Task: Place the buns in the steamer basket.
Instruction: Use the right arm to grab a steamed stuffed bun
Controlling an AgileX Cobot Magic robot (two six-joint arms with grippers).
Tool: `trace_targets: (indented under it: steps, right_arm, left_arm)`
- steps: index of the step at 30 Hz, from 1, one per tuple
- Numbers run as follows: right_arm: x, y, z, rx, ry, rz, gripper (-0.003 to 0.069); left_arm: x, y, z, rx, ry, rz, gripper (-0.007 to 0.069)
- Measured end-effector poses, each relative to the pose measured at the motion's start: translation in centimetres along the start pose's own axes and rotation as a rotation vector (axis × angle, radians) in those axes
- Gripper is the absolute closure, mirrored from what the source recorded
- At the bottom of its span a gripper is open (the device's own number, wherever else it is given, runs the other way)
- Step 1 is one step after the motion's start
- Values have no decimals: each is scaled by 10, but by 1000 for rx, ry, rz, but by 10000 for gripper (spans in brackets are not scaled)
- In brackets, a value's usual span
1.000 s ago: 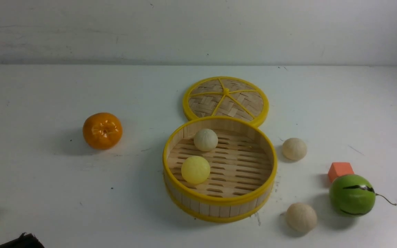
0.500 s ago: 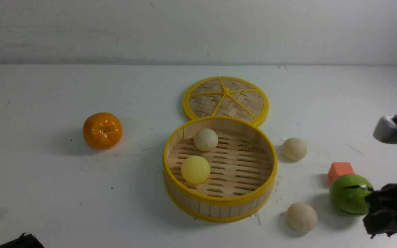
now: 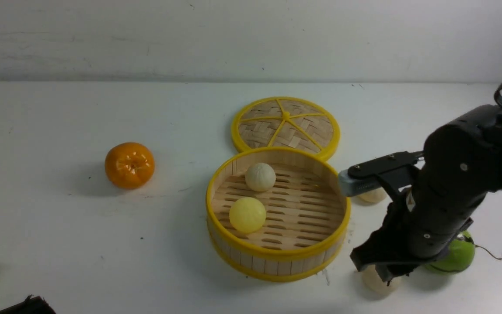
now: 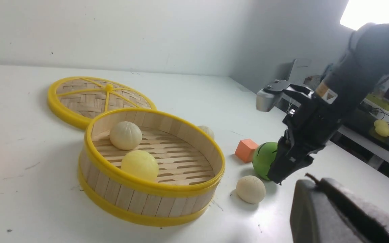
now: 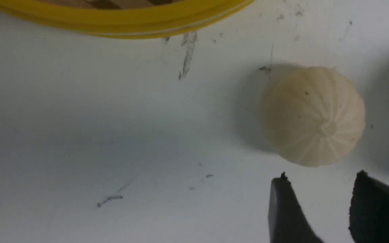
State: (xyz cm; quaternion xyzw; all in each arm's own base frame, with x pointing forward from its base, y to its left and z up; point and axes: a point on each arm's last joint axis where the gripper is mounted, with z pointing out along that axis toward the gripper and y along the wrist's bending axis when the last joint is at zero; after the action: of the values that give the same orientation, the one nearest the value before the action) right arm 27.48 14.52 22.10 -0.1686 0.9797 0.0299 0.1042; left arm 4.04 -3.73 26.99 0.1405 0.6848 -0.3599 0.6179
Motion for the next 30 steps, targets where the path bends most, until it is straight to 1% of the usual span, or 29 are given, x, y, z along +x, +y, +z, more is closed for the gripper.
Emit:
trace_targets:
  steps: [7,9,16,27,30]
  right_arm:
    - [-12,-14,27,4,8,56,293]
    - [-16,-17,34,0,12,74,282]
    - [-21,-22,43,-25,22,115,278]
    - [-26,-20,27,-39,50,120,277]
    - [-26,-18,23,-59,48,136,277]
  left_arm:
    - [0,0,0,0,0,0,636]
    - [0,0,0,0,0,0,635]
    - [0,0,0,0,0,0,629]
    - [0,0,0,0,2,0,621]
    - [0,0,0,0,2,0,621]
